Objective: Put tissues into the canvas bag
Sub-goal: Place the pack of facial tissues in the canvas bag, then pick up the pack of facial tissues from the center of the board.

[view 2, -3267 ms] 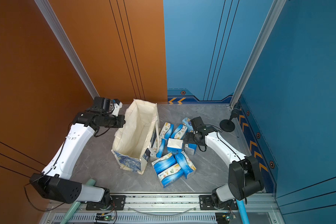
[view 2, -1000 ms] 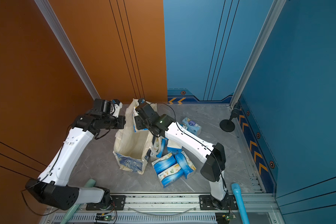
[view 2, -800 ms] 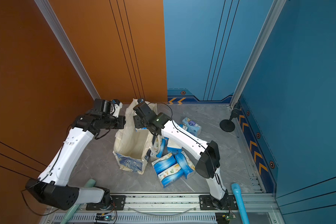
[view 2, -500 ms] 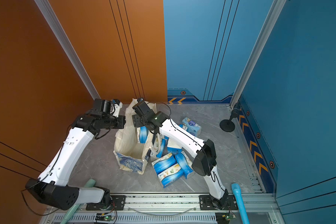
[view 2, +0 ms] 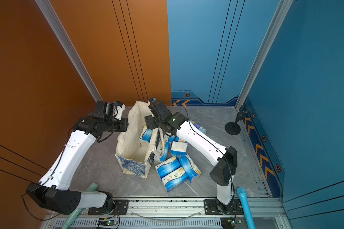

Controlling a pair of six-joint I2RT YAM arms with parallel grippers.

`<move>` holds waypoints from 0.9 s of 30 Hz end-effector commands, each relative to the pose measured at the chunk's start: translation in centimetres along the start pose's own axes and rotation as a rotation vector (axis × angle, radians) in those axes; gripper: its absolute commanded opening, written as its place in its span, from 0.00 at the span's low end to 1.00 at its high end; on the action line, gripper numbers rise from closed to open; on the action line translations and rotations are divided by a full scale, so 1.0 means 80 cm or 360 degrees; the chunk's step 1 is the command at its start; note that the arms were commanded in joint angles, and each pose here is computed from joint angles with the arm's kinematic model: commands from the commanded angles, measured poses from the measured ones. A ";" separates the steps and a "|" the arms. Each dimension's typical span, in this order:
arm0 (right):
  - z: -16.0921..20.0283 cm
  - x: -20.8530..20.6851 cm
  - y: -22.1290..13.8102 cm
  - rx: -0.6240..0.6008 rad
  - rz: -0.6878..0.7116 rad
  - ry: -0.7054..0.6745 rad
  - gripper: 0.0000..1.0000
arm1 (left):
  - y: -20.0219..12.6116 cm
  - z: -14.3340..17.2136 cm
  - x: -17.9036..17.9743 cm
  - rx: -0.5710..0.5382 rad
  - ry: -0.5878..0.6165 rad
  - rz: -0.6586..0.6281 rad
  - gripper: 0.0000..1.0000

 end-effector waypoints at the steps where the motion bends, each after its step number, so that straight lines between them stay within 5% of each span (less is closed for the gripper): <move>1: 0.006 -0.027 -0.047 -0.0092 -0.0003 -0.0011 0.74 | -0.010 -0.003 0.006 -0.0056 0.0017 -0.0018 0.00; 11: 0.111 -0.168 -0.124 0.0059 0.0451 0.0129 0.80 | -0.011 -0.002 0.012 -0.0055 0.0016 -0.0020 0.00; 19: 0.213 -0.248 -0.072 0.0460 0.0552 0.0331 0.87 | -0.008 -0.001 0.014 -0.0040 0.0001 -0.0020 0.00; 27: 0.228 -0.282 -0.022 0.0544 0.0584 0.0283 0.99 | -0.006 -0.002 0.012 -0.0032 -0.0009 -0.0012 0.00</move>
Point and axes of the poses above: each gripper's point midway between its finger pads, its own y axis out along the fingers, its own x axis along the line the jaws close on, z = x × y, the point moved 4 cm from there along -y, back along the fingers, and after that the axes turned 13 degrees about -y, right-handed, at the moved point
